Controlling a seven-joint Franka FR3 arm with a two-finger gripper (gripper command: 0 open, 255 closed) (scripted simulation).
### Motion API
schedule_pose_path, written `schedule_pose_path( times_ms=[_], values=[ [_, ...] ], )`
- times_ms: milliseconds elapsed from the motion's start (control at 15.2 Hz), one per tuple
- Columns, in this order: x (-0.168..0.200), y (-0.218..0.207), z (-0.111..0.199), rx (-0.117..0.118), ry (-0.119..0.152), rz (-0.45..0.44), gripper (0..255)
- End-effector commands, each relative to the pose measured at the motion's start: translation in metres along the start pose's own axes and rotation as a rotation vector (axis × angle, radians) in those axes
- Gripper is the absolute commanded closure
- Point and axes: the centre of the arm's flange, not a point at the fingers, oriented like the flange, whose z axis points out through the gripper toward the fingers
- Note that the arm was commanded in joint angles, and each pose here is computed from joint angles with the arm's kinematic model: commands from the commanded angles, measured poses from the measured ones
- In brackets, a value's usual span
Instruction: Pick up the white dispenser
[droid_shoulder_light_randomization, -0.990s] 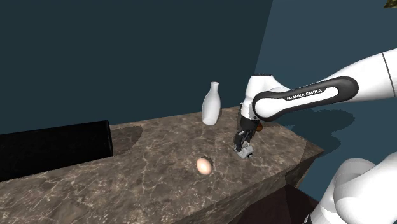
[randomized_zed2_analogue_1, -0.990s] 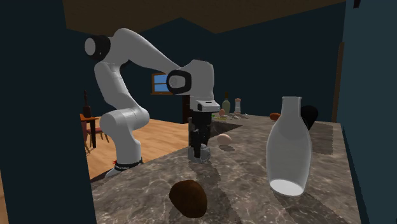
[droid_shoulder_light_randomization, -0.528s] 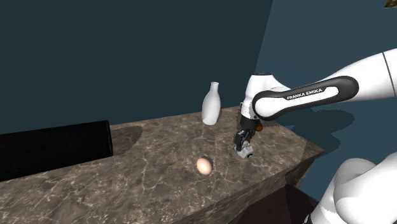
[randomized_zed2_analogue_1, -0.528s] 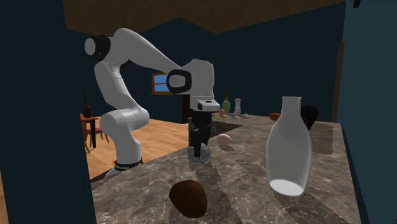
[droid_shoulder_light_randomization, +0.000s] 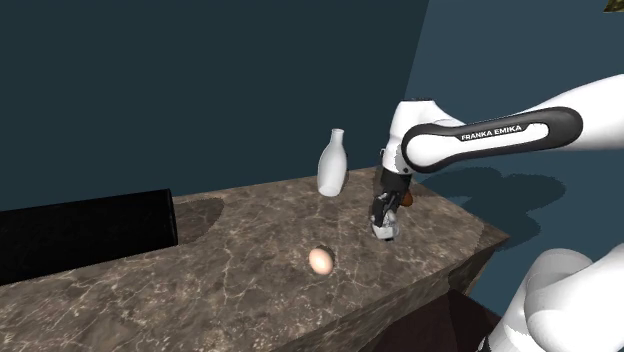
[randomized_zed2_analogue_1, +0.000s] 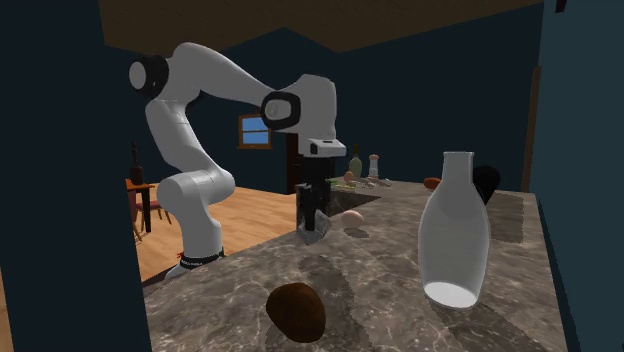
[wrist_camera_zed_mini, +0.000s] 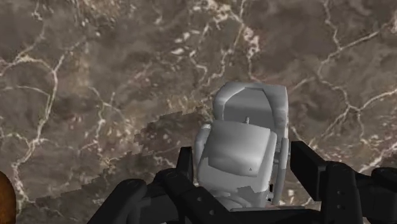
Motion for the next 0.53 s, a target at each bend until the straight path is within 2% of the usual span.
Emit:
schedule_pose_path(
  times_ms=[0,330,462],
  values=[
    [0.000,0.000,-0.011,0.000,0.000,0.000,255],
    [0.000,0.000,-0.037,0.000,0.000,0.000,255],
    [0.000,0.000,-0.038,0.000,0.000,0.000,255]
  ],
)
